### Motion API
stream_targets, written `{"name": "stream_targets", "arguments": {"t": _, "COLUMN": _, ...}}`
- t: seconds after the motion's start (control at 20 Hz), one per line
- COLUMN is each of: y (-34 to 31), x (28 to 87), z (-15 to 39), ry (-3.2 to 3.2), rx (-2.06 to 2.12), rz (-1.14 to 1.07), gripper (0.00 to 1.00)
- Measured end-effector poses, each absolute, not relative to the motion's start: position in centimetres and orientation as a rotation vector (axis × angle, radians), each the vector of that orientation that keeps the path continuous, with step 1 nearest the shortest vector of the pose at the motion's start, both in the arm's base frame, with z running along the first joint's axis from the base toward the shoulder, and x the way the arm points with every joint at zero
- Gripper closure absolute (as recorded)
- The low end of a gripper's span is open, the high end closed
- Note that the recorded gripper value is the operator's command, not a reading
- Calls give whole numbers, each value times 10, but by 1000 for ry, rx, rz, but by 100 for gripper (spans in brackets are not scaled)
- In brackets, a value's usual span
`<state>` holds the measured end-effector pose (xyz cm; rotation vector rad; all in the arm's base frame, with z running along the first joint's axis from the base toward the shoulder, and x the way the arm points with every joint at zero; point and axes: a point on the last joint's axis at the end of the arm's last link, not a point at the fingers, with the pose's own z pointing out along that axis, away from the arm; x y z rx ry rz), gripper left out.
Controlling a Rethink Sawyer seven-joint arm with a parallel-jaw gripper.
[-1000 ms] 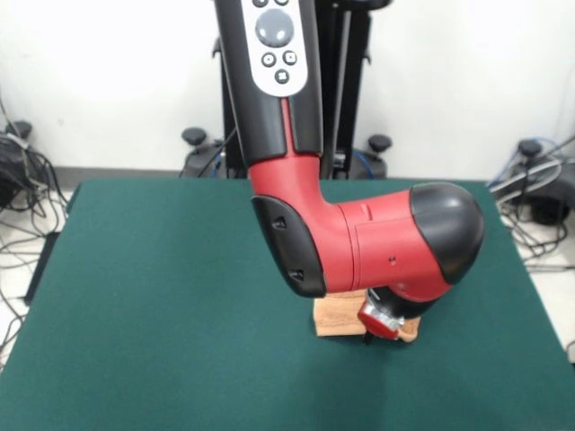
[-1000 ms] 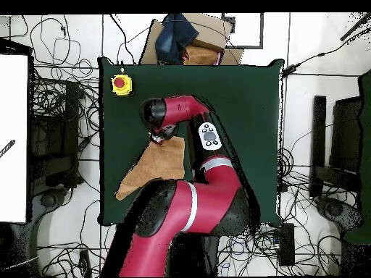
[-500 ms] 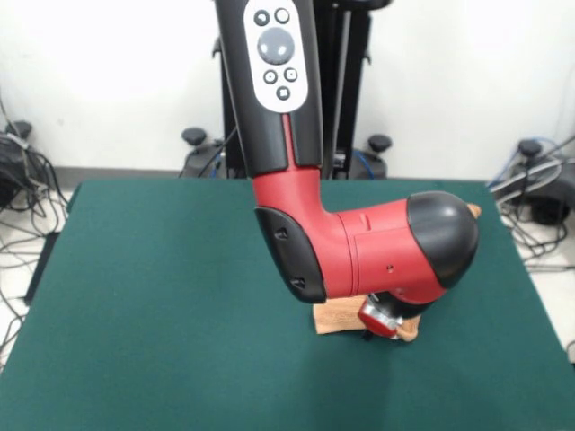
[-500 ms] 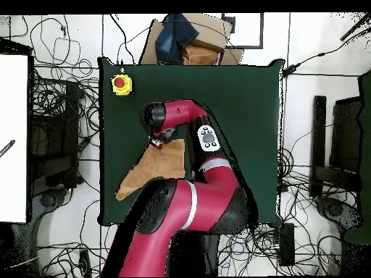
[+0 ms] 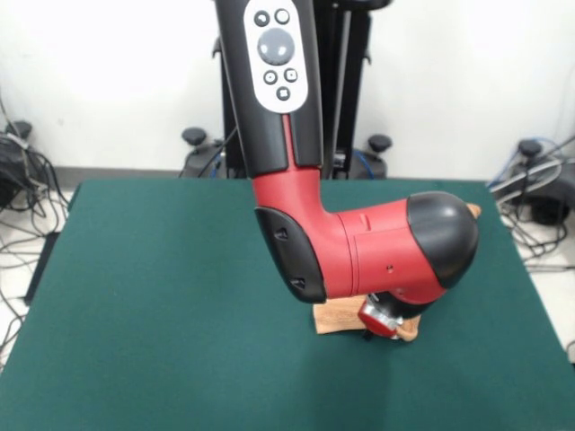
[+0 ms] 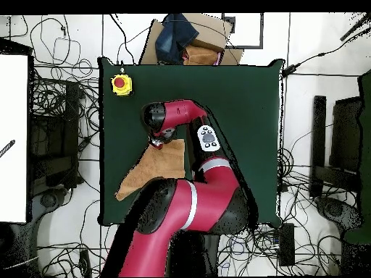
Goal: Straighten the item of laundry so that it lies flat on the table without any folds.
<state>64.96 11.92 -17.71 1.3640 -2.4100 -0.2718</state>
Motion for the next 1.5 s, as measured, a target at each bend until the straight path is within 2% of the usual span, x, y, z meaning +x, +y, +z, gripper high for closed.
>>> {"name": "stream_targets", "arguments": {"t": 0.9, "y": 119, "x": 650, "z": -177, "ry": -2410, "rx": 1364, "rz": -272, "gripper": 0}}
{"name": "stream_targets", "arguments": {"t": 0.95, "y": 119, "x": 649, "z": -177, "ry": -2409, "rx": 1364, "rz": -272, "gripper": 100}}
{"name": "stream_targets", "arguments": {"t": 1.5, "y": 119, "x": 649, "z": -177, "ry": -2409, "rx": 1364, "rz": -272, "gripper": 100}}
